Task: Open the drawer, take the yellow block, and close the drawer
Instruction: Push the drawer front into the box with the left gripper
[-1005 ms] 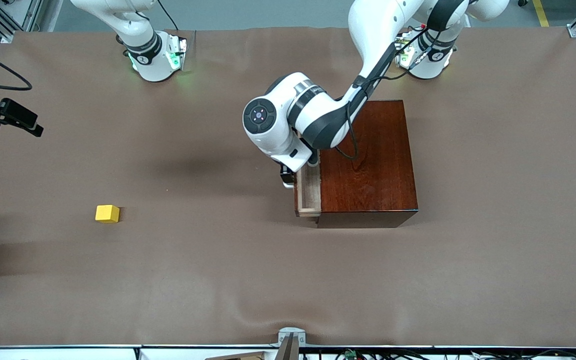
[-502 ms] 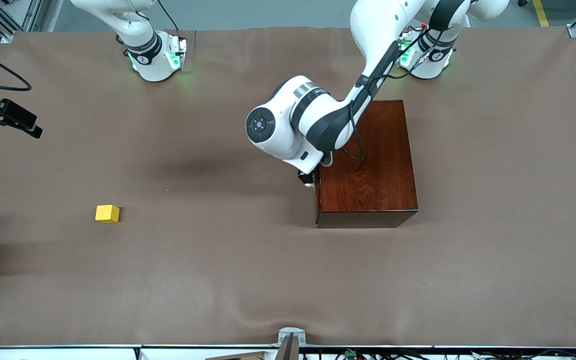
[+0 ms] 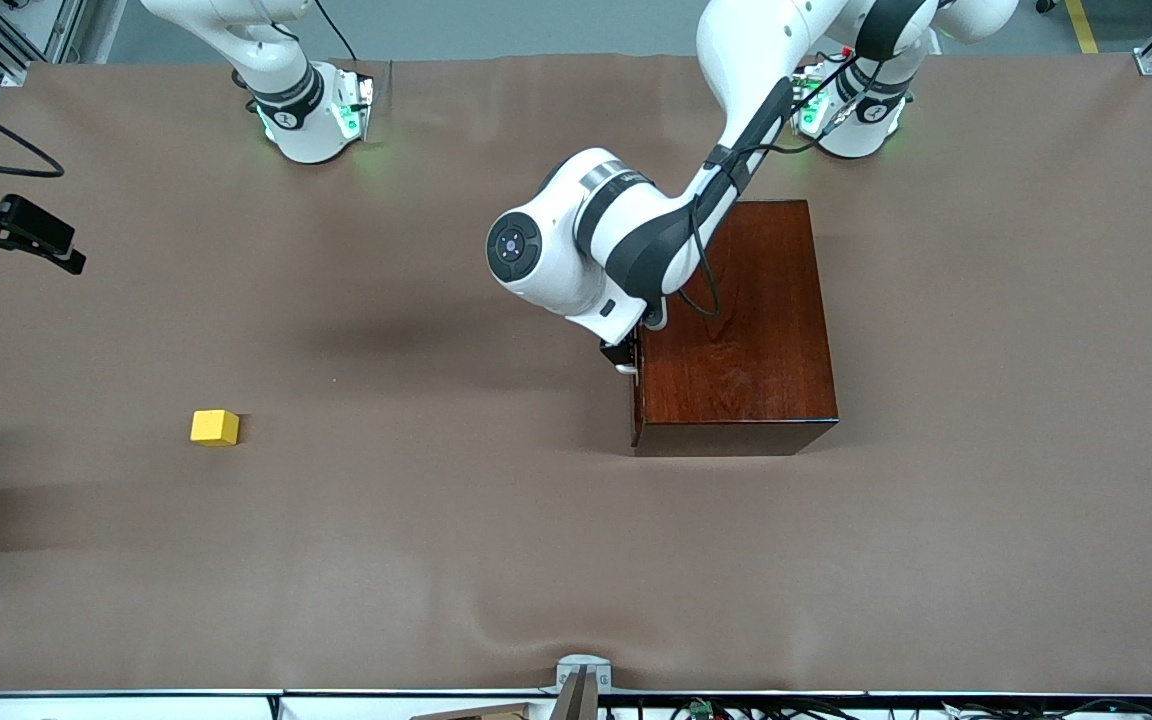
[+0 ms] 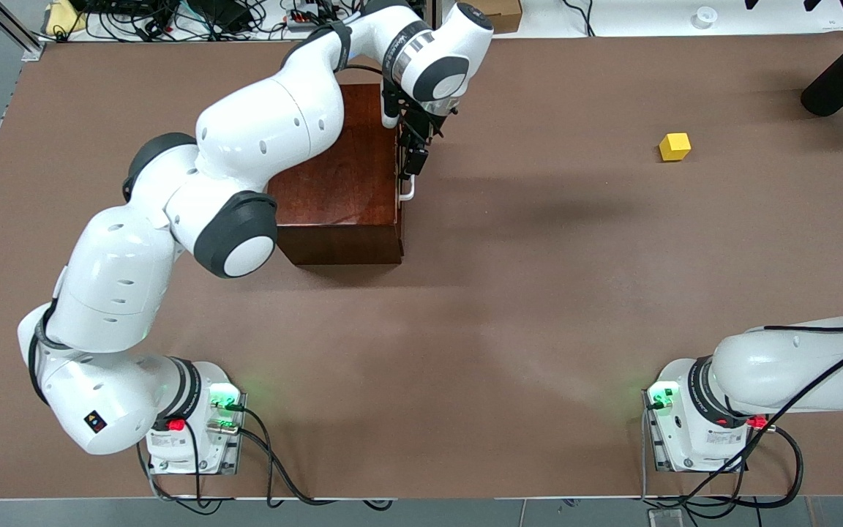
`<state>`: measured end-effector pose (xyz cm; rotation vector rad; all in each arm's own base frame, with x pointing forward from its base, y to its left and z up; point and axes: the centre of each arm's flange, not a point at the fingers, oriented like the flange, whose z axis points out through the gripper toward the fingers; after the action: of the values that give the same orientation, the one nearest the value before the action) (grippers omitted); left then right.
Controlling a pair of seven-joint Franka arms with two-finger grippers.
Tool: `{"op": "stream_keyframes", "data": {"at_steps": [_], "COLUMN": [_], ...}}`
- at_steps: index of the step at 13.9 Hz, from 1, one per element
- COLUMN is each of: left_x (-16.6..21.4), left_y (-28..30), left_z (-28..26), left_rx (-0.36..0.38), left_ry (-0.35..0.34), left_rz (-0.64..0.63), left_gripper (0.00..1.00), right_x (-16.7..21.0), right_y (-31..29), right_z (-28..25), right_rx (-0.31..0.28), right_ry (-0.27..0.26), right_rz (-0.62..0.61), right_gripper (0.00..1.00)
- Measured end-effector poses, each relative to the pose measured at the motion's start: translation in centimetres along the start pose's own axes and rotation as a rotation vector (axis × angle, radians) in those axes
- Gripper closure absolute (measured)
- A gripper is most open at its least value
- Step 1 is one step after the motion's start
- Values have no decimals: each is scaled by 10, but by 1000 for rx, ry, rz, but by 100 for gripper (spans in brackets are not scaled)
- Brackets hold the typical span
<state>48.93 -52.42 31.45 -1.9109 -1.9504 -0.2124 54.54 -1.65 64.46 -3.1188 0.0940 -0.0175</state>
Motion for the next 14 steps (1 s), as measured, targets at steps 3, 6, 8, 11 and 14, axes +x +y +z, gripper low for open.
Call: {"op": "stream_keyframes", "data": {"at_steps": [3, 6, 8, 11, 14], "left_x": [-9, 3, 32, 89, 156], "left_y": [-20, -40, -39, -3, 48], "left_z": [-22, -76, -112, -133, -131], "left_rx": [-36, -108, -147, -167, -162], "left_ry": [-26, -106, -146, -177, -193], "left_rz": [25, 43, 104, 151, 171], "left_gripper": [0, 0, 0, 0, 0], "right_x": [-1, -1, -1, -1, -1], "right_y": [0, 0, 1, 2, 2], "right_z": [2, 3, 2, 2, 2], "right_rx": [0, 0, 0, -2, -2], "right_ry": [-10, -17, -17, -17, -16], "right_rz": [-52, -58, -49, 4, 14], "right_gripper": [0, 0, 0, 0, 0]}}
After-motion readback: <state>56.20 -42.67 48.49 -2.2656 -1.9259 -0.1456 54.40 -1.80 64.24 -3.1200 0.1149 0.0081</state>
